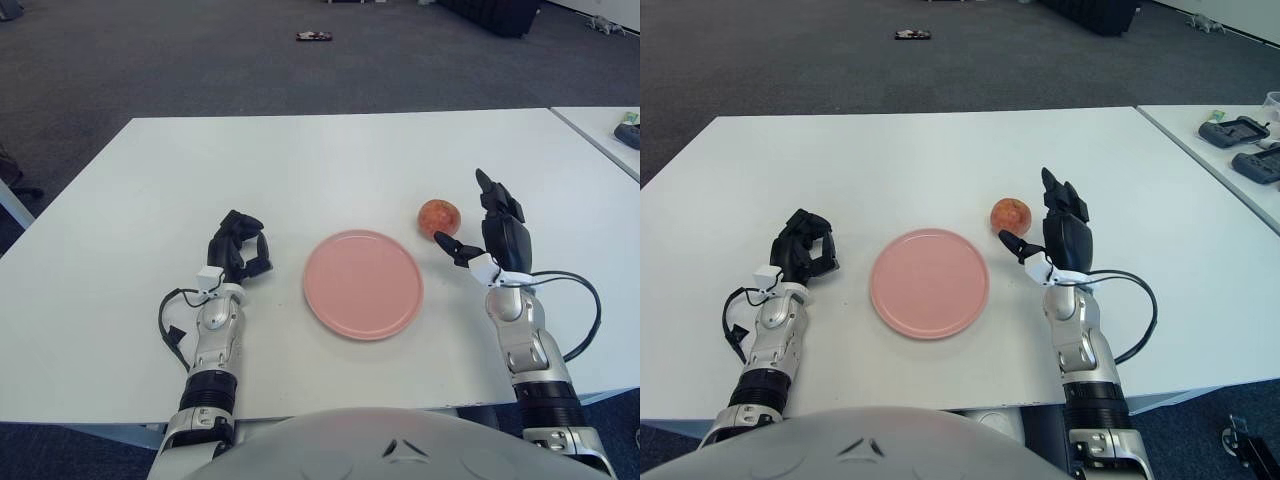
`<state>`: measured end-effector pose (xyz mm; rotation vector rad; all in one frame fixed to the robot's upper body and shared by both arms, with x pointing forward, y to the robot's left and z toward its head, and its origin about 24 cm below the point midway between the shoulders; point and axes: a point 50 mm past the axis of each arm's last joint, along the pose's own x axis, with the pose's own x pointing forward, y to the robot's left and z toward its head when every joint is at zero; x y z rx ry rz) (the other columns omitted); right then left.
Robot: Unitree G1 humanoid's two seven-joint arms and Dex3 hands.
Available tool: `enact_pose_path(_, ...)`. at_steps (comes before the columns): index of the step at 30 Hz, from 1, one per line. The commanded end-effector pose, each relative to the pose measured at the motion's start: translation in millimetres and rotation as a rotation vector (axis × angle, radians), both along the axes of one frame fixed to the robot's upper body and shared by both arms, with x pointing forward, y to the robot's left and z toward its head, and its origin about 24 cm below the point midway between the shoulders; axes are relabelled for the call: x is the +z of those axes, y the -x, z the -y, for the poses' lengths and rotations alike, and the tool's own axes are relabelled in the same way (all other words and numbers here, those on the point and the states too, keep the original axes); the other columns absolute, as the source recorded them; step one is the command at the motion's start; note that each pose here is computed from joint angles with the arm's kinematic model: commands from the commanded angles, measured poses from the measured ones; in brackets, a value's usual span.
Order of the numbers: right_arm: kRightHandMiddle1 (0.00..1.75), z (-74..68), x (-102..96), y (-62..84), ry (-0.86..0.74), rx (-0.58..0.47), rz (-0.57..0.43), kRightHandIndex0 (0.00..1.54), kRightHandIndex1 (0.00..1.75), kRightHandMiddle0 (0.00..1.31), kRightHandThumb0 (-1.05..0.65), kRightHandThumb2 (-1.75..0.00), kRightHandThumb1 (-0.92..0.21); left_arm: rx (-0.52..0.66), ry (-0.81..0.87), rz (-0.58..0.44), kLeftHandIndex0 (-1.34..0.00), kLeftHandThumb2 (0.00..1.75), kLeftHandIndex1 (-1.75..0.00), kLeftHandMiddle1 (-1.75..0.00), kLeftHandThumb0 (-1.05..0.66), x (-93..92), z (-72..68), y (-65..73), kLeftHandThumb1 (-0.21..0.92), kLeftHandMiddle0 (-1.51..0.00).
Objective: Put the apple into the plate.
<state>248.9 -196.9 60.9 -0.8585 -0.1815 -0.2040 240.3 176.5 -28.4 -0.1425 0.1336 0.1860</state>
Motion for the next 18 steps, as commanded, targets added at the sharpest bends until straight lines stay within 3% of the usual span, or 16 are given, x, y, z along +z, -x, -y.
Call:
enact_pose_path(1,0.00,-0.9,6.8,-7.8,0.058,0.009,-0.038,0.00,0.00,0.00,-0.91,-0.81,-0.37,0.012,0.026,-0.094,-0.66,1.40,-1.75,-1.75,-0.50,-17.5,2.2,13.1,0.26,-1.17)
enact_pose_path(11,0.00,-8.9,10.4,-18.9,0.152,0.023,-0.201,0.00,0.00,0.00,-0.81,-0.90,-0.25,0.022,0.023,-0.112,-0.67,1.42,-1.75,-1.75,-0.51,-18.8,1.7,14.3,0.24,-1.20)
enact_pose_path(18,0.00,-9.9,1.6,-28.3,0.231,0.078,-0.293,0.00,0.00,0.00,-0.92,-0.88,-0.28,0.017,0.010,-0.118,-0.67,1.42,-1.75,-1.75,-0.51,-19.3,1.0,14.1,0.24,-1.19)
